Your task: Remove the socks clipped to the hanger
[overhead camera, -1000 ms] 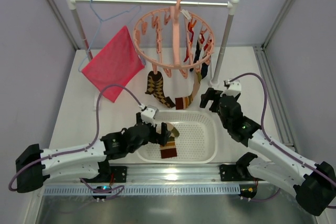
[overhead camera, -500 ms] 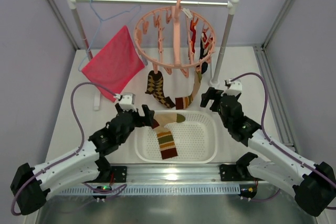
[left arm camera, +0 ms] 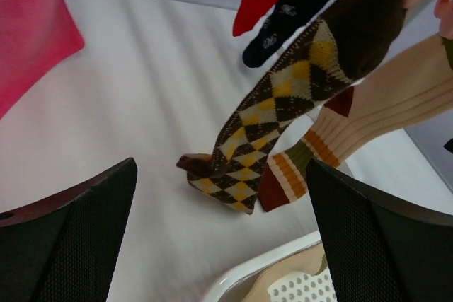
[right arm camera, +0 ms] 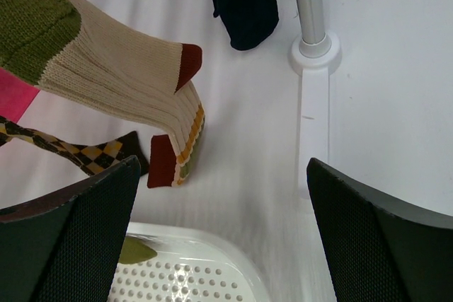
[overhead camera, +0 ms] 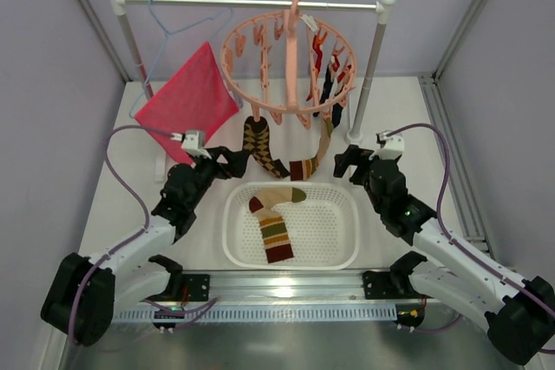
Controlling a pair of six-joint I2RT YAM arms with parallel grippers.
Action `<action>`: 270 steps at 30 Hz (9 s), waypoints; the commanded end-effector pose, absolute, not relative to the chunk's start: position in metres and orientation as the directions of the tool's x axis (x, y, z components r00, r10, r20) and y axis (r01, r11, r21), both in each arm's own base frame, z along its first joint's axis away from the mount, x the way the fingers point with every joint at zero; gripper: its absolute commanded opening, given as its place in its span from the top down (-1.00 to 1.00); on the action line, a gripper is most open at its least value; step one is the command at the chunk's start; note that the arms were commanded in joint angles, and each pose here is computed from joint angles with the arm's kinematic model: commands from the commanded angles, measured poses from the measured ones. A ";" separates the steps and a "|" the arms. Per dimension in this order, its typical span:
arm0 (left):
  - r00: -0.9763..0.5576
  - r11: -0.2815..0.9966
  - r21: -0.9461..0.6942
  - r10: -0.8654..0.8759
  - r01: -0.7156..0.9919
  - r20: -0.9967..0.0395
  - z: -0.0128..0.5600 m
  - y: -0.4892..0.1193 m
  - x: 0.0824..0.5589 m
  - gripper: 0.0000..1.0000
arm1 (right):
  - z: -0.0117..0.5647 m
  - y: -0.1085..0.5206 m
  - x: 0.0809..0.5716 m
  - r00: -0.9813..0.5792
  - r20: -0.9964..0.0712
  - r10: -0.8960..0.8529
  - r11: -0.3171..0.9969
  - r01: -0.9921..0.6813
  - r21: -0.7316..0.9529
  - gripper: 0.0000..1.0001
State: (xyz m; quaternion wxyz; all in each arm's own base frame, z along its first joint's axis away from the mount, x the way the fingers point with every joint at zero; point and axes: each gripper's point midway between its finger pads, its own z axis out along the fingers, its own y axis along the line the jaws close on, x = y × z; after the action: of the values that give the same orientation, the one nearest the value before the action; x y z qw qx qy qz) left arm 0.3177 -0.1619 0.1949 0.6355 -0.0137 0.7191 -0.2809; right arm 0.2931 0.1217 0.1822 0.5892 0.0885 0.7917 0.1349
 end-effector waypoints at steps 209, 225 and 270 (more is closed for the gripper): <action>-0.407 0.307 -0.388 -0.002 0.869 -0.913 0.224 -0.340 0.118 0.99 | 0.205 0.090 0.278 -0.234 -0.917 0.324 0.946 0.116 0.304 -0.99; -0.472 0.639 -0.310 0.094 0.703 -0.877 0.159 -0.298 0.157 -0.99 | 0.197 0.088 0.282 -0.235 -0.913 0.332 0.942 0.128 0.310 -0.99; -0.026 0.760 -0.177 -0.207 0.626 -0.978 0.207 -0.494 0.296 -0.99 | 0.193 0.043 0.288 -0.151 -0.847 0.510 0.860 0.049 0.509 -0.99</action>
State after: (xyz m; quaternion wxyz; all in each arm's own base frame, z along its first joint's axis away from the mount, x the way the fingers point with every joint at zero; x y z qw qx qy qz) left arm 0.2750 -0.4934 0.1654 0.6102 0.2265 0.6890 -0.3188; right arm 0.2875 0.0370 0.1734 0.6024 0.2003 0.7561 0.1589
